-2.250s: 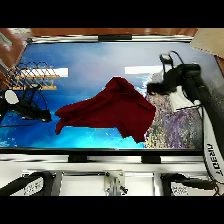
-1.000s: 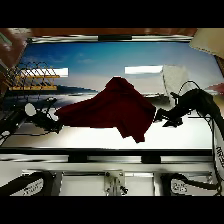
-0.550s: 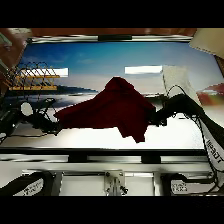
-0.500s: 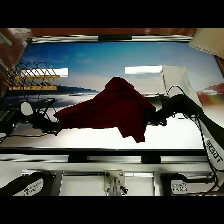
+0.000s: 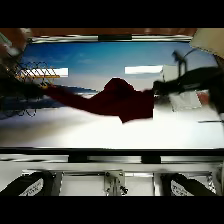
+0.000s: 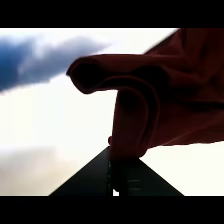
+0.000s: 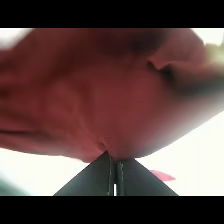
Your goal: Fold the shirts.
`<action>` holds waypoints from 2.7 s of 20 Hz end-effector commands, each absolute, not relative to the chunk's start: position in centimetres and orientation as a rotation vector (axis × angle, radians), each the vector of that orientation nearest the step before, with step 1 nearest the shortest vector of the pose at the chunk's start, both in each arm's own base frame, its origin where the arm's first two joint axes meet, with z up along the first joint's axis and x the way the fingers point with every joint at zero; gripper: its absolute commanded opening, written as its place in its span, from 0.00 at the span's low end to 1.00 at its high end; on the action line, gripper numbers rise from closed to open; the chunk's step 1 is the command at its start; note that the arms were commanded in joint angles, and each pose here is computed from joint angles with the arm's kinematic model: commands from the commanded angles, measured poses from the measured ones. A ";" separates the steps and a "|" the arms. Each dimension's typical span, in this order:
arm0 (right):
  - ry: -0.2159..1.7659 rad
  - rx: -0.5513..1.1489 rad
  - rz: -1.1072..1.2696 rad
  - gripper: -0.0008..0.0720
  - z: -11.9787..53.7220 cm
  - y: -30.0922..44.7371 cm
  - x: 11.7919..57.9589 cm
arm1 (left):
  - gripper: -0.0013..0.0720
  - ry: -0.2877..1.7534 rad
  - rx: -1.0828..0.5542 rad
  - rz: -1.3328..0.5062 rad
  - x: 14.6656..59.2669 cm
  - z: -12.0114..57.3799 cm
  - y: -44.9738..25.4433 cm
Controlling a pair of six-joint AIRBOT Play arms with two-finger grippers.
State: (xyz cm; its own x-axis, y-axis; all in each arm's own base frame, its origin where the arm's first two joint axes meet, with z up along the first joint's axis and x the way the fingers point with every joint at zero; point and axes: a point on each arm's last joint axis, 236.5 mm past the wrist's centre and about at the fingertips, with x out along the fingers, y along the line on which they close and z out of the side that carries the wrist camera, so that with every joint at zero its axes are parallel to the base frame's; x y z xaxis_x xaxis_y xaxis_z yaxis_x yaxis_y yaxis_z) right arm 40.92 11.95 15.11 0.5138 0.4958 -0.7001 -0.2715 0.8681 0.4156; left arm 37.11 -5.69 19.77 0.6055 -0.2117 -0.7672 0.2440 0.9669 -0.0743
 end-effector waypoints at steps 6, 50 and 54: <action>-0.528 -0.006 0.288 0.14 61.8 6.4 16.5 | 0.06 -0.404 -0.127 -0.219 16.0 62.7 -4.2; 0.982 0.363 0.161 0.14 -1.5 9.3 53.9 | 0.06 0.818 -0.188 0.022 55.1 -1.1 -1.1; 1.269 0.274 0.171 0.14 -1.7 8.8 46.4 | 0.06 1.134 -0.043 -0.057 49.3 -3.1 0.5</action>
State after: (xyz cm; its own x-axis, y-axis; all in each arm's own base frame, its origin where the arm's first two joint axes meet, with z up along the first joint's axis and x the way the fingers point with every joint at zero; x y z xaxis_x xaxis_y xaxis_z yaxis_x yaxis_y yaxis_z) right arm 52.10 9.15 -0.75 0.5025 0.2920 -0.8138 0.0155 0.9381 0.3461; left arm 53.55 -0.25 -1.26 0.6138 -0.0520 -0.7878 -0.0651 0.9911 -0.1162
